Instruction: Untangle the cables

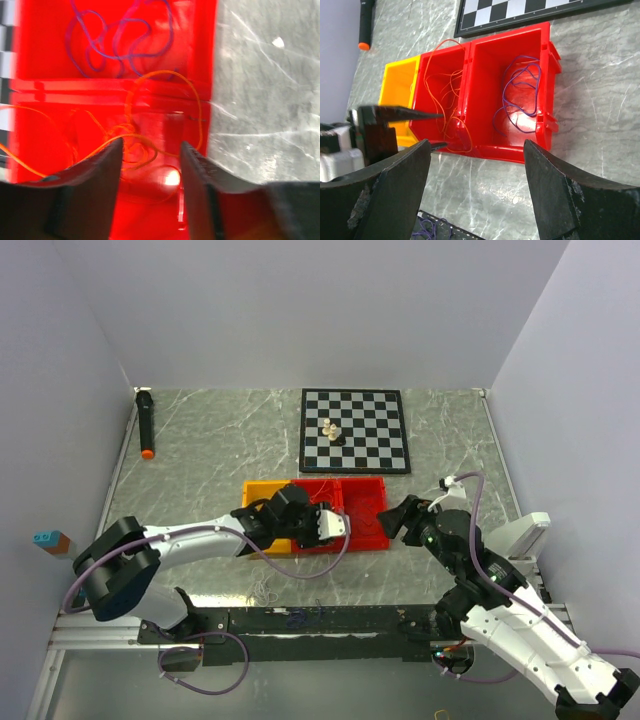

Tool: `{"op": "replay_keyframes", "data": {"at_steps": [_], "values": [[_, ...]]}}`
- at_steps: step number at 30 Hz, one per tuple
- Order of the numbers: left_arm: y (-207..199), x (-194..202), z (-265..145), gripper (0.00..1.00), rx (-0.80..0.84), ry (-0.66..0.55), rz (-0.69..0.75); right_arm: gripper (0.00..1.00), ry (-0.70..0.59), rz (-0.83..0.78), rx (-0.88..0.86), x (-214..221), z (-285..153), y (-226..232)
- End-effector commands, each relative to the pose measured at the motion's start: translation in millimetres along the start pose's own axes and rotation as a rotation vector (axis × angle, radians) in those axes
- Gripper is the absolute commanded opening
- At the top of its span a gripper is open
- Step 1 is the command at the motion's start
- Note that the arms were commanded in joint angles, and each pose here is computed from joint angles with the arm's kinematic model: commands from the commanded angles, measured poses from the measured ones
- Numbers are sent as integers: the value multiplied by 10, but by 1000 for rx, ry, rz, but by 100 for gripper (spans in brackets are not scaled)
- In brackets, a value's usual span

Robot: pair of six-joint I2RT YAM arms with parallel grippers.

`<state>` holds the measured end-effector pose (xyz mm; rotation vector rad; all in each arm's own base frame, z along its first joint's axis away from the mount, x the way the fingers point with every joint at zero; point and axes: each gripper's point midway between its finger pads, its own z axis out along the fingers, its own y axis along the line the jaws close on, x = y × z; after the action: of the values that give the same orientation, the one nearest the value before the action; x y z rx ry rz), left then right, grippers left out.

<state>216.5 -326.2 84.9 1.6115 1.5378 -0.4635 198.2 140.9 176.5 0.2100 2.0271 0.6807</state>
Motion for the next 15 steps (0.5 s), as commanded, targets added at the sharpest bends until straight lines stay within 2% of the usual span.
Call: {"op": "replay_keyframes", "data": {"at_steps": [1,4,5,10,14,15], "values": [[382,-611,-198,62,-93,-98,20,82,-17,18,-42,-68,18,110],[388,-859,-380,83,-54,-124,26,82,3,8,-49,-38,43,132],[381,-928,-450,86,-43,-134,27,82,12,7,-49,-24,53,138],[396,-1220,-856,95,-27,-179,39,85,64,-23,-67,58,77,177],[316,-1218,-1164,99,42,-155,81,88,173,-65,-230,315,19,393],[256,-1132,-1242,97,83,-124,94,89,221,-70,-272,455,-3,430]]}}
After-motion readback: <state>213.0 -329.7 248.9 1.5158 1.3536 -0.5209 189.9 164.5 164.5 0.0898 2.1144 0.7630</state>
